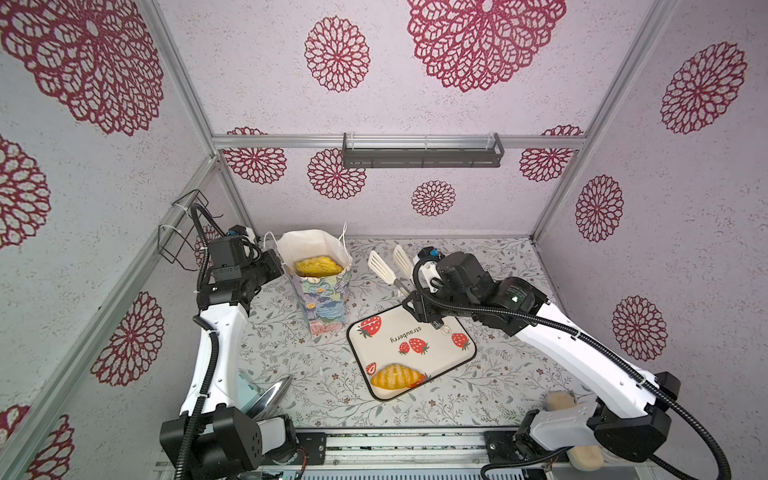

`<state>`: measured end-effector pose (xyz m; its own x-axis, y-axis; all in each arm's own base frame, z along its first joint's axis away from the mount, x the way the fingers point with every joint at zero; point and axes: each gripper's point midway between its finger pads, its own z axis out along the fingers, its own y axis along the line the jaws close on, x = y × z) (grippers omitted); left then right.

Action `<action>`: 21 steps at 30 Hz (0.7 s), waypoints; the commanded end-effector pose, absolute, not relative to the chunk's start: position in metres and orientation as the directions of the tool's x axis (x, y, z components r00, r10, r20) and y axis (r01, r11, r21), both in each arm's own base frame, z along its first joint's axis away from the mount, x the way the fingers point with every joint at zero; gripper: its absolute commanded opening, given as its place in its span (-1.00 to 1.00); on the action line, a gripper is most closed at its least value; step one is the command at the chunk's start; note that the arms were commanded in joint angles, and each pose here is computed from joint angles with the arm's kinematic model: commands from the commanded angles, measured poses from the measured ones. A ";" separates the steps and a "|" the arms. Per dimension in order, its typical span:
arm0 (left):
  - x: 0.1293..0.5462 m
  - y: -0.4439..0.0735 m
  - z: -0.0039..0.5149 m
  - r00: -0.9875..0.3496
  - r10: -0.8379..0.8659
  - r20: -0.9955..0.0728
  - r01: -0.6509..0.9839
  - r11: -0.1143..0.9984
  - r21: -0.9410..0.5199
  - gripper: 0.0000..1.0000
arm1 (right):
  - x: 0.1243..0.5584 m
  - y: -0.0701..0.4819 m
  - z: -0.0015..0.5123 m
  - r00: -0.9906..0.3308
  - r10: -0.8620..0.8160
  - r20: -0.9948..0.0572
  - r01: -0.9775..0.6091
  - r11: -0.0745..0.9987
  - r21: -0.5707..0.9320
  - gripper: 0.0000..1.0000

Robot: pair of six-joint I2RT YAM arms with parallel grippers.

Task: Place the fake bread into the paper bag
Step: 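Raise the open tongs out of the bag and move back over the tray, then lower the right gripper's tongs around the last croissant on the tray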

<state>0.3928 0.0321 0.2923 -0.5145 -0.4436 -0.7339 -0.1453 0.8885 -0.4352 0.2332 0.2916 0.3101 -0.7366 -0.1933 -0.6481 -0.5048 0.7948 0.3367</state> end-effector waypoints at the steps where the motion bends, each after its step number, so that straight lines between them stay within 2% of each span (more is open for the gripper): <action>1: 0.390 0.028 0.293 -0.520 -0.430 -0.738 -0.138 0.895 -0.424 -1.00 | 0.225 0.277 0.314 -0.740 -0.167 -0.652 -0.483 0.806 0.342 0.02; 10: 0.391 0.029 0.292 -0.523 -0.424 -0.740 -0.142 0.899 -0.415 -1.00 | 0.197 0.257 0.249 -0.807 -0.296 -0.511 -0.475 0.840 0.264 0.02; 21: 0.392 0.027 0.290 -0.529 -0.423 -0.736 -0.141 0.899 -0.415 -1.00 | 0.171 0.255 0.206 -0.815 -0.420 -0.399 -0.527 0.823 0.211 0.03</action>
